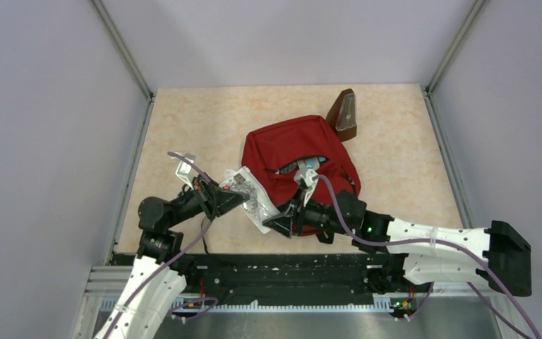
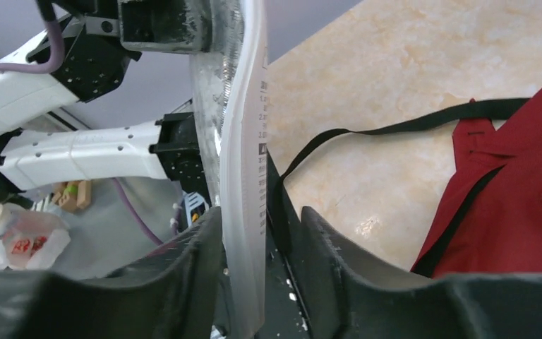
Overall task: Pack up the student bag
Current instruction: Pick up the stationery from the center of the board.
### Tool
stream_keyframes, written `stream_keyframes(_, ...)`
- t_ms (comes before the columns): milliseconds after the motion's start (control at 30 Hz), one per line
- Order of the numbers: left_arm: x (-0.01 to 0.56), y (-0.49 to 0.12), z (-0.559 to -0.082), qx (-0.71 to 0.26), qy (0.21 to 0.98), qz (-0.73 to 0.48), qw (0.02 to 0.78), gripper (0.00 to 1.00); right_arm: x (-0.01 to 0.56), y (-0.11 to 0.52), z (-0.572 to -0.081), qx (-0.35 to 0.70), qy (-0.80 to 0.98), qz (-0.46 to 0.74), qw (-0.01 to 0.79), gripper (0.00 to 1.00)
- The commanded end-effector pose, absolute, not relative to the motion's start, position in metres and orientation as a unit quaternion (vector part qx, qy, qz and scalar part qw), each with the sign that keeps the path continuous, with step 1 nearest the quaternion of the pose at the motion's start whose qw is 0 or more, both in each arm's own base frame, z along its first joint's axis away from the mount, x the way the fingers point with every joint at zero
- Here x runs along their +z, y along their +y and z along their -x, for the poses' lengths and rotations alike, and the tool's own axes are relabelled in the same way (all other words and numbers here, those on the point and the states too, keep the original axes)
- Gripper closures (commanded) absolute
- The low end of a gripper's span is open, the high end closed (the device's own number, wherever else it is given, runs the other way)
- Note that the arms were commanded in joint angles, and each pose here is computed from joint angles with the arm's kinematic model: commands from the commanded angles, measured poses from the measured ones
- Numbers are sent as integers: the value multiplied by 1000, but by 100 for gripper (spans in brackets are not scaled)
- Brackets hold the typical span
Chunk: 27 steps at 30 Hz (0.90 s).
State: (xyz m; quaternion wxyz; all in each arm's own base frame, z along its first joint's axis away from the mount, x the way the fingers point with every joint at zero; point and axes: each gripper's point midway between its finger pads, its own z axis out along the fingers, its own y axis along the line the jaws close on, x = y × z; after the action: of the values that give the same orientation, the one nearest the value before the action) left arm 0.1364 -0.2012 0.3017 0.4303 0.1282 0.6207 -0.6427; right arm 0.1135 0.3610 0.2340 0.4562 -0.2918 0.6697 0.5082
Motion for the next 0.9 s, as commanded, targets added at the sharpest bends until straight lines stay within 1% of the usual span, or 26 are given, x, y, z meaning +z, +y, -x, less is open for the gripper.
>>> stream_keyframes(0, 324, -201, -126, -647, 599, -159, 444, 100, 265, 360, -113, 575, 631, 258, 453, 68)
stream_keyframes(100, 320, -202, -131, -642, 605, -158, 444, 100, 268, 354, -113, 607, 624, 230, 436, 98)
stream_keyframes(133, 318, -202, -134, -636, 610, -157, 446, 91, 266, 352, -115, 610, 628, 218, 431, 100)
stream_keyframes(200, 302, -200, -149, -604, 639, -145, 453, 58, 257, 342, -131, 589, 657, 183, 433, 100)
stream_keyframes(233, 290, -197, -162, -568, 658, -146, 472, 42, 250, 333, -146, 569, 682, 149, 435, 100)
stream_keyframes(267, 281, -193, -175, -536, 678, -136, 485, 29, 243, 322, -160, 551, 702, 120, 435, 100)
stream_keyframes(300, 274, -188, -185, -508, 692, -132, 495, 21, 236, 309, -172, 537, 718, 93, 432, 100)
stream_keyframes(333, 265, -184, -195, -484, 709, -118, 499, 16, 224, 293, -183, 520, 738, 65, 425, 100)
stream_keyframes(400, 256, -180, -208, -456, 721, -107, 510, 14, 215, 267, -198, 507, 753, 25, 420, 100)
stream_keyframes(467, 254, -183, -217, -446, 720, -107, 521, 13, 208, 242, -208, 486, 766, -12, 420, 100)
stream_keyframes(600, 245, -200, -236, -399, 732, -120, 539, 13, 189, 217, -201, 464, 790, -53, 398, 100)
stream_keyframes(667, 238, -215, -245, -360, 742, -144, 547, 13, 178, 212, -192, 467, 796, -73, 378, 100)
stream_keyframes(800, 230, -246, -270, -305, 752, -169, 559, 13, 168, 210, -175, 513, 775, -120, 349, 100)
stream_keyframes(867, 223, -258, -287, -258, 760, -185, 566, 13, 157, 208, -171, 529, 767, -143, 334, 100)
